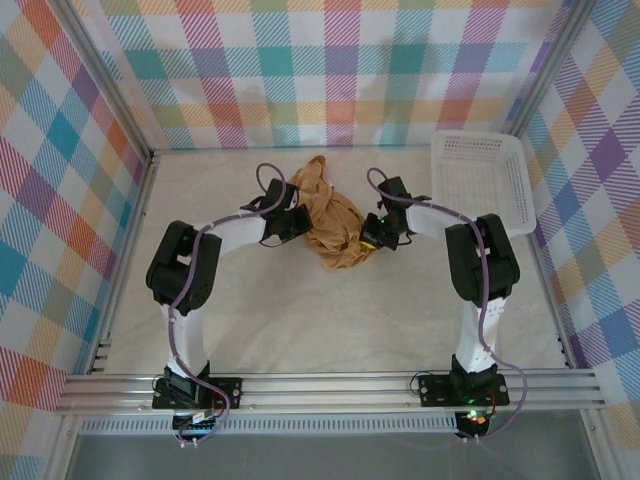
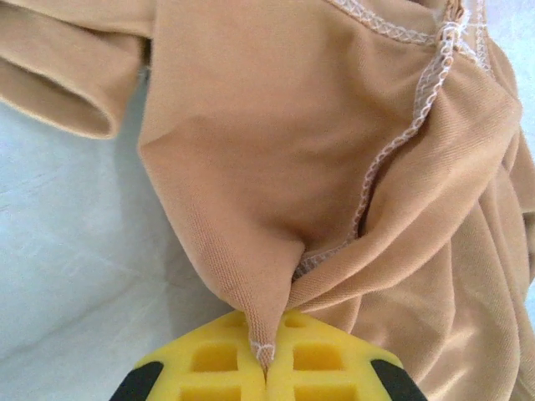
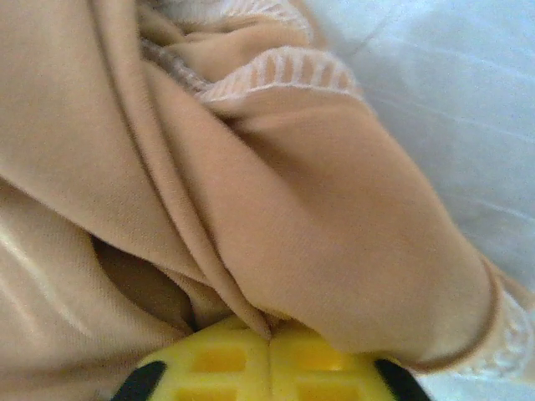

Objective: Fold the inside-out t-shirt

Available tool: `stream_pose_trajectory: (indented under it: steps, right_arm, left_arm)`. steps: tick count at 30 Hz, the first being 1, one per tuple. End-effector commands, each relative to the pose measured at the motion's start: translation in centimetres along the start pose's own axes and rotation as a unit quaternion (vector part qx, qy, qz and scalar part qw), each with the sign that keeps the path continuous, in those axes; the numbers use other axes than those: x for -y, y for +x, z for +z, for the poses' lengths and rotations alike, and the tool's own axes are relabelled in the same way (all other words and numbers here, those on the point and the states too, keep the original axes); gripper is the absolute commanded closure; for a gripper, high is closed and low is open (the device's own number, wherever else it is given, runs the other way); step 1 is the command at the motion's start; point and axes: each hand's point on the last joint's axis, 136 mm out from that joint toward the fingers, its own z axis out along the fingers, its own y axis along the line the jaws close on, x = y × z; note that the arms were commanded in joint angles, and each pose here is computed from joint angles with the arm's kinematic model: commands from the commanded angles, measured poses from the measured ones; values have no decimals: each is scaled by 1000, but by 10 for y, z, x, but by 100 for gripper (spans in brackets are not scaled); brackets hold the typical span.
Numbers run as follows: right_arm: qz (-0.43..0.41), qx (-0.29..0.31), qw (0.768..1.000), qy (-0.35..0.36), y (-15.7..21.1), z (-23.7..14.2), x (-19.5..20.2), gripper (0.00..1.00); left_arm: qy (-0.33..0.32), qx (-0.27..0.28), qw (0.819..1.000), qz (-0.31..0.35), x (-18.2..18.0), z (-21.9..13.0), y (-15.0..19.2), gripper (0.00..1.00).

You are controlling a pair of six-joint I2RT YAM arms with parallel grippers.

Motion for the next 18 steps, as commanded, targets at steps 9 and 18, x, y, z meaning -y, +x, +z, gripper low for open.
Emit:
stream_pose_trajectory:
  steps: [9,18]
  right_arm:
    - [-73,132,988,22,-41,-155,-33,100]
    - [-116,172,977,-58,-24,-253,-86,100]
  left_arm:
    - [-101,148,984,1,-34,-191,-76,100]
    - [-48,253,966,35,12,-328,-82,100]
